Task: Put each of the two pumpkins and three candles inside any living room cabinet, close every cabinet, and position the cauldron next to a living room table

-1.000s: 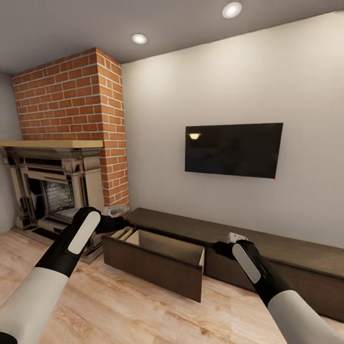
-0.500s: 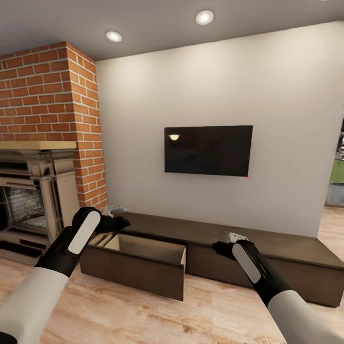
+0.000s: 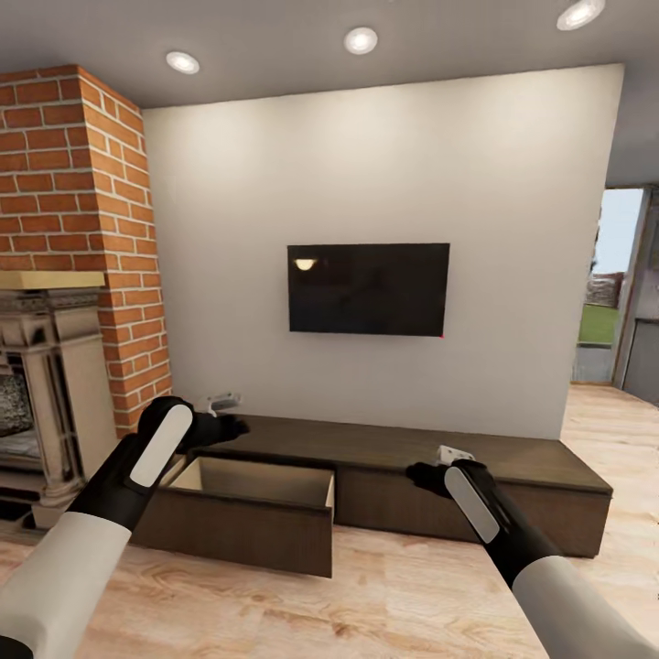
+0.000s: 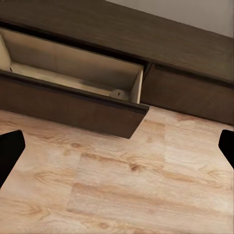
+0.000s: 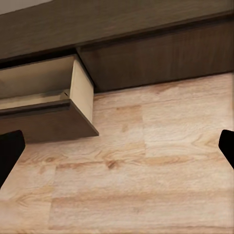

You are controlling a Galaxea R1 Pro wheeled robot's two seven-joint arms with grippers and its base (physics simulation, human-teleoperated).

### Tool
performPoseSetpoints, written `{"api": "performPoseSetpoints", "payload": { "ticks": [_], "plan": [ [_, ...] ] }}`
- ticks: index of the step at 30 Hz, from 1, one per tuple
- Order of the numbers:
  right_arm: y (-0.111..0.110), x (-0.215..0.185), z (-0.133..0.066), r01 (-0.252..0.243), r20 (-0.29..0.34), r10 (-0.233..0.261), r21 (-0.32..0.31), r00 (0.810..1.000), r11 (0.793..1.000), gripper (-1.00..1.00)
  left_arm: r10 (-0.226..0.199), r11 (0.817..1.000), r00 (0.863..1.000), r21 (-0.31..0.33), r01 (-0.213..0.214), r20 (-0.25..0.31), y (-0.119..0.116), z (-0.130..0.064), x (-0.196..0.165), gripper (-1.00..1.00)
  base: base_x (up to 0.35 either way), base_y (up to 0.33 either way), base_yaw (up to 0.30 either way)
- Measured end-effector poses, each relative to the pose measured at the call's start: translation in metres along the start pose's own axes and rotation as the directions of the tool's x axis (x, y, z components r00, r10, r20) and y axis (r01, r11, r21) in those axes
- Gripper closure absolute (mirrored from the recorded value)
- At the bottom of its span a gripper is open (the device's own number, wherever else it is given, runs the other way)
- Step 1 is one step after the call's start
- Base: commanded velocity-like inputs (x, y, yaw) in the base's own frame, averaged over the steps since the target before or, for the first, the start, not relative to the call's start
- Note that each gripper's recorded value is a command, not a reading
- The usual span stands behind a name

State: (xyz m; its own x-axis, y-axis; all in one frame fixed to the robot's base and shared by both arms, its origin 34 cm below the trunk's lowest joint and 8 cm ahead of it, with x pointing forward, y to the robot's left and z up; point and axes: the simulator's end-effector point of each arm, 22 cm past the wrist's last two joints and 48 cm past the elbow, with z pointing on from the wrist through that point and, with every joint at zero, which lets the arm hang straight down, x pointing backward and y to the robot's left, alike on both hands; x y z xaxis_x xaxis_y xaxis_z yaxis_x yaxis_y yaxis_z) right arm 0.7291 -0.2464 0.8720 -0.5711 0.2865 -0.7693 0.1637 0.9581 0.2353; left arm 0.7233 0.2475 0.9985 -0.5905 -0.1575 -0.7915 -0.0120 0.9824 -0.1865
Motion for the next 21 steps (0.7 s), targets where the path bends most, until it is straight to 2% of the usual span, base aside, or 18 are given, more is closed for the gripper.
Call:
{"api": "performPoseSetpoints", "payload": {
  "ticks": [10, 21],
  "plan": [
    [0.0028, 0.0008, -0.0003, 0.0, -0.001, 0.0, -0.004, 1.0, 1.0, -1.0, -0.002, 1.0, 1.0, 0.0, 0.002, 0.0, 0.0007, -0.0004, -0.0004, -1.0, 0.172, 0.019, -0.015],
    [0.0022, 0.0008, 0.0002, -0.001, -0.001, 0.001, -0.003, 1.0, 1.0, -1.0, -0.003, 1.0, 1.0, 0.002, 0.003, -0.002, 0.0006, 0.0002, 0.0001, -1.0, -0.09, 0.208, -0.001]
  ]
}}
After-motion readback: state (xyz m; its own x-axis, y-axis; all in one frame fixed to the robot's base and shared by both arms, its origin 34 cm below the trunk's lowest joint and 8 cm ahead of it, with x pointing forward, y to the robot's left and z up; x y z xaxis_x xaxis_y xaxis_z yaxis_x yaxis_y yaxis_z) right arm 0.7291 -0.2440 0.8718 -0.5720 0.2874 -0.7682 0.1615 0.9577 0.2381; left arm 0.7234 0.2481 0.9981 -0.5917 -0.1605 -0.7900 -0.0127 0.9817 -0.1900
